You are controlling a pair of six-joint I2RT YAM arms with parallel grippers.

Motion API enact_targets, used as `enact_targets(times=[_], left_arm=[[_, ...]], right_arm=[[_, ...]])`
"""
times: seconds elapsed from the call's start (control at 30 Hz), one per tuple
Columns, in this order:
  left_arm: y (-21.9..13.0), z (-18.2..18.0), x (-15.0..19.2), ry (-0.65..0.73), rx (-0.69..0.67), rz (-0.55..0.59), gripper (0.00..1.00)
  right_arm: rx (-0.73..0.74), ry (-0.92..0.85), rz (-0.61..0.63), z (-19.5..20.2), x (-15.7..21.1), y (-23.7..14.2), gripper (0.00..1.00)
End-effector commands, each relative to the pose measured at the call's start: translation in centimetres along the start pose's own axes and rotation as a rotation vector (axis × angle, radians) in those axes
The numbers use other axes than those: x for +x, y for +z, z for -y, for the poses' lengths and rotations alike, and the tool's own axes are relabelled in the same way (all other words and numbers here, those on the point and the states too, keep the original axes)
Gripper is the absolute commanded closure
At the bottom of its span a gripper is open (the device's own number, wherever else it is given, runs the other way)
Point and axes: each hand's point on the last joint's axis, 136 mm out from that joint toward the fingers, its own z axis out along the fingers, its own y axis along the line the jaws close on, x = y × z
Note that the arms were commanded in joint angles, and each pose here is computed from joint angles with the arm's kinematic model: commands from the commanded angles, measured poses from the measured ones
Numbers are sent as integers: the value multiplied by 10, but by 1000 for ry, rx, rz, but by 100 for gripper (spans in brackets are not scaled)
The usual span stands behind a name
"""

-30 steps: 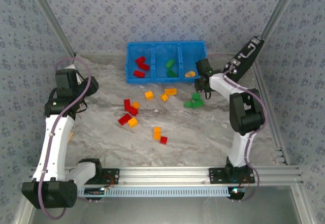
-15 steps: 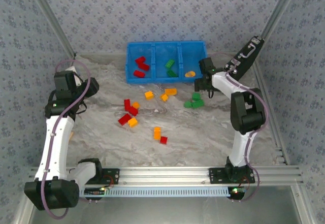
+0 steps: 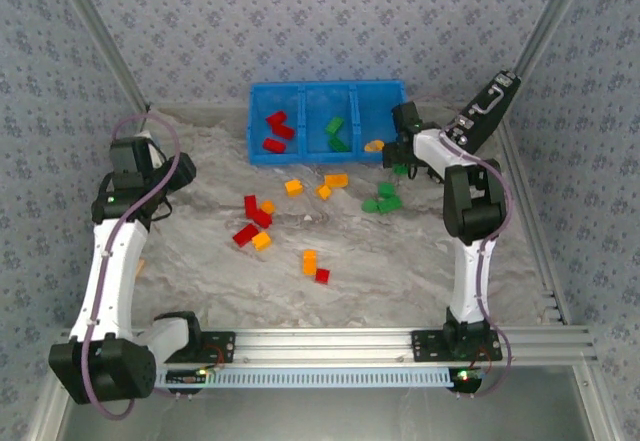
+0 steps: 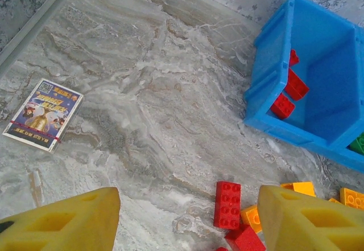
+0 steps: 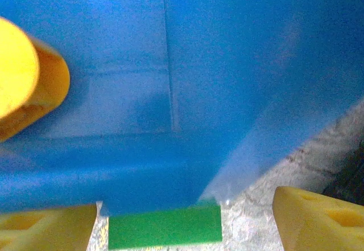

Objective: Sort the legos into containers by color
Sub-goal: Pick up the lego from the top-right of the table.

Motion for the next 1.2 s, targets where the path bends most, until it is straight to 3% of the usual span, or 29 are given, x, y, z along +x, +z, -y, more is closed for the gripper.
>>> enact_targets(times=[0.0,0.57,1.17], left_arm=[[-8,6,-19,-4,17,51,35],[-9,4,-19,8,12,58,35],[-22,1,-22,12,10,89,34]], right_arm=[[-14,-11,-72,-1,9,9,22],[-20,-16,-200,-3,36,19,35],[-24,-24,-203,-8,53,8,28]])
